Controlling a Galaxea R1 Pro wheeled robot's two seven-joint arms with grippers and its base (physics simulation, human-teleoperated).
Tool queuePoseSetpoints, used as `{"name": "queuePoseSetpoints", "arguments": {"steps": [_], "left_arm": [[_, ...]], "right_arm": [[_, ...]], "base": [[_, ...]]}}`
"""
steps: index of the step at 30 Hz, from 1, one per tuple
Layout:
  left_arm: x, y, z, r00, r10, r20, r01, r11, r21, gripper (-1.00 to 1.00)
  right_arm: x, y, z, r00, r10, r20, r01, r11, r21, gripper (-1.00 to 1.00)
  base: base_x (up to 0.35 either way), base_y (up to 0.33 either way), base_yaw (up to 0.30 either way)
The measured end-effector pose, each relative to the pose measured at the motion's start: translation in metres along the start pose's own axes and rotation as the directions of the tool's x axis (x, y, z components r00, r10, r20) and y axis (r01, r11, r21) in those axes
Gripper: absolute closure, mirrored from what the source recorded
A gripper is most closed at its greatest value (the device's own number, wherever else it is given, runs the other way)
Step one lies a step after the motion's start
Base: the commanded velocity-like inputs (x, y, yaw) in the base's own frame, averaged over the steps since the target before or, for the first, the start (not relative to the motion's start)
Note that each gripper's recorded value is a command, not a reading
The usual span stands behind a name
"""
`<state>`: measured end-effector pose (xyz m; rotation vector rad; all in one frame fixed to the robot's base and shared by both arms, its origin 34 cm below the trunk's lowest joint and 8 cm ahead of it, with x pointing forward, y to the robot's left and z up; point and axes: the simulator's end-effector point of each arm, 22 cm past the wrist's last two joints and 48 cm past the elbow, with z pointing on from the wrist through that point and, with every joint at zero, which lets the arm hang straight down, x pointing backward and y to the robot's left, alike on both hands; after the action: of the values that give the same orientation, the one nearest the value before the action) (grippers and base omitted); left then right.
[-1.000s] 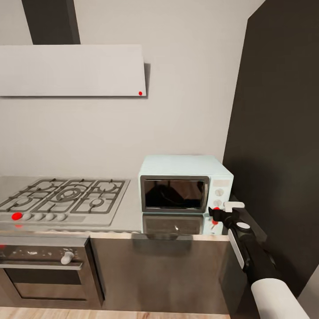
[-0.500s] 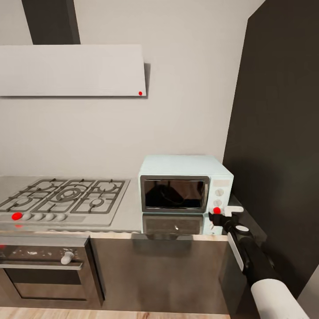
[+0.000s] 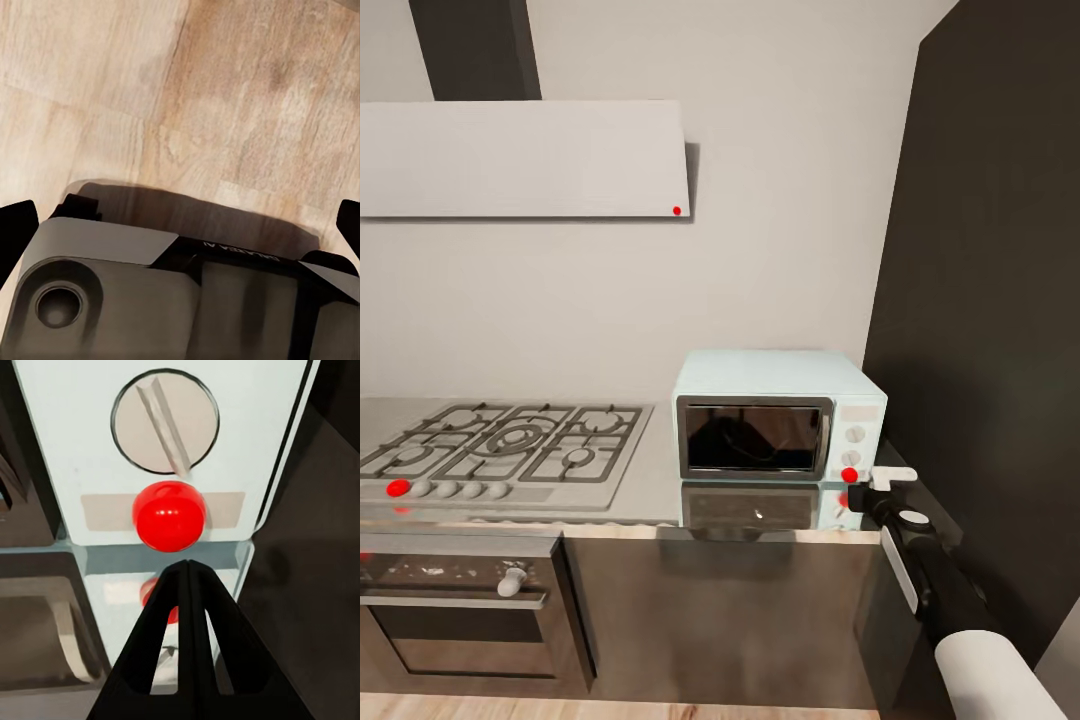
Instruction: In the kitchen, take the popcorn bag from the countertop, put it into the microwave, and heat it until the popcorn is cooked so the cooked popcorn ends up inside the bag.
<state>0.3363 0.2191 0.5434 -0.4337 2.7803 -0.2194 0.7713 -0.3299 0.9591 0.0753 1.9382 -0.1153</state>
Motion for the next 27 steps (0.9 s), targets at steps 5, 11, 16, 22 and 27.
{"name": "queuePoseSetpoints", "arguments": {"steps": [5, 11, 16, 22, 27], "left_arm": [[0.000, 0.000, 0.000, 1.000, -0.002, 0.000, 0.002, 1.000, 0.001, -1.00], [0.000, 0.000, 0.000, 1.000, -0.001, 0.000, 0.001, 1.000, 0.001, -1.00], [0.000, 0.000, 0.000, 1.000, 0.003, 0.000, -0.003, 1.000, 0.001, -1.00], [0.000, 0.000, 0.000, 1.000, 0.003, 0.000, -0.003, 1.000, 0.001, -1.00], [0.000, 0.000, 0.000, 1.000, 0.003, 0.000, -0.003, 1.000, 0.001, -1.00]], "right_arm": [[0.000, 0.000, 0.000, 1.000, -0.001, -0.001, 0.001, 1.000, 0.000, 1.00], [0.000, 0.000, 0.000, 1.000, -0.001, -0.002, 0.001, 1.000, -0.001, 1.00], [0.002, 0.001, 0.000, 1.000, -0.001, -0.003, 0.001, 1.000, -0.001, 1.00], [0.019, 0.001, 0.003, 0.999, -0.002, -0.041, 0.002, 1.000, -0.002, 1.00], [0.025, 0.001, 0.004, 0.999, -0.003, -0.054, 0.003, 1.000, -0.002, 1.00]], "base": [[0.000, 0.000, 0.000], [0.038, 0.000, 0.000], [0.135, 0.000, 0.000], [0.067, 0.000, 0.000], [0.006, 0.000, 0.000]]}}
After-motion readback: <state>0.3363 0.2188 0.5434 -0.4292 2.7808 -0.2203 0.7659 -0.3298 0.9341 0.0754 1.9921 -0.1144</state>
